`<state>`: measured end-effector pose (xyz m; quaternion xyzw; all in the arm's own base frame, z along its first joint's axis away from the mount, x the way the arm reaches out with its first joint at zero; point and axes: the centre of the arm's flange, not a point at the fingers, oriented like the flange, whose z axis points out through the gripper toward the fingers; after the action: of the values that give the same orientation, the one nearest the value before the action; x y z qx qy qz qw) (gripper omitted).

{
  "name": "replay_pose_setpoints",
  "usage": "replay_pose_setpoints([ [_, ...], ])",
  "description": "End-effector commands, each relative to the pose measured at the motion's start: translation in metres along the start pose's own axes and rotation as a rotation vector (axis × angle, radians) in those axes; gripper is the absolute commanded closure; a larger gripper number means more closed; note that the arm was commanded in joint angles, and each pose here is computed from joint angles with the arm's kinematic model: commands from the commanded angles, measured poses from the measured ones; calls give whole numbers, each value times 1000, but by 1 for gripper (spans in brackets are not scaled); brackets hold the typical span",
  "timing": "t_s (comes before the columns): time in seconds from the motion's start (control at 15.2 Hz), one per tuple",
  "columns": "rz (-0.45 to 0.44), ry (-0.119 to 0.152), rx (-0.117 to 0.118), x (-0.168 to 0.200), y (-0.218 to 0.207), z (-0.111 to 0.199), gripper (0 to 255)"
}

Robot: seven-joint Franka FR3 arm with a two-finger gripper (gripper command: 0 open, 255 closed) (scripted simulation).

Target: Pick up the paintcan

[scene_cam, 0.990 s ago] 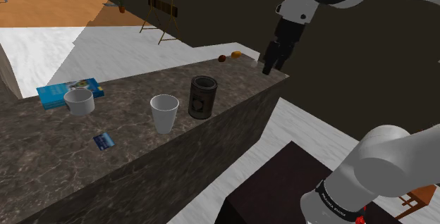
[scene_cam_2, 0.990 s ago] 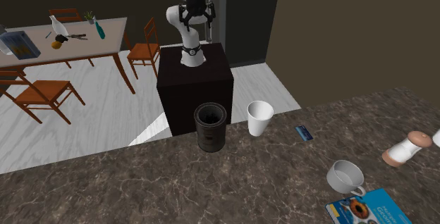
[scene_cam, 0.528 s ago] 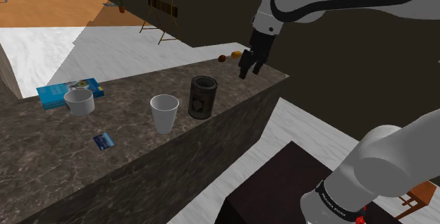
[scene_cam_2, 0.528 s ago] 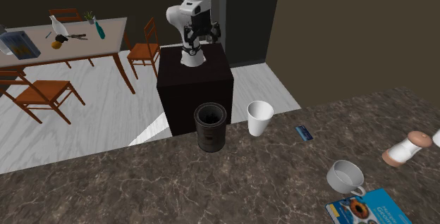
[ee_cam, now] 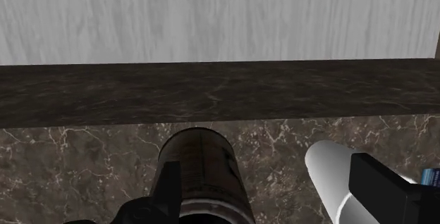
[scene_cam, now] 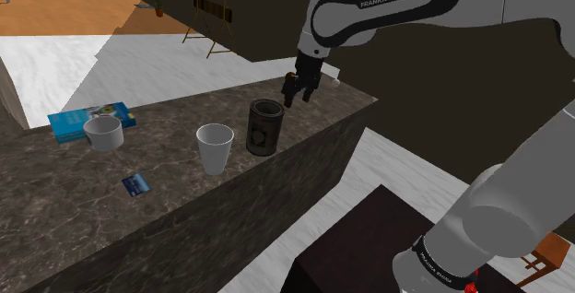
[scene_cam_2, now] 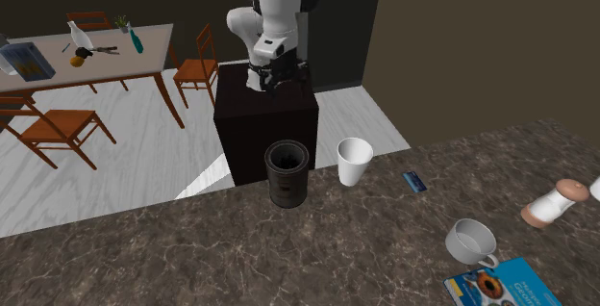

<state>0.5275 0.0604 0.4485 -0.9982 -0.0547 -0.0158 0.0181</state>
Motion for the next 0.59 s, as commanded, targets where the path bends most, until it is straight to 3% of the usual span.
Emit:
replay_pose_setpoints([
  [0.0, -1, 5, 2, 22, -3, 16, 0],
  [0.53, -8, 19, 6, 107, -8, 75, 0],
])
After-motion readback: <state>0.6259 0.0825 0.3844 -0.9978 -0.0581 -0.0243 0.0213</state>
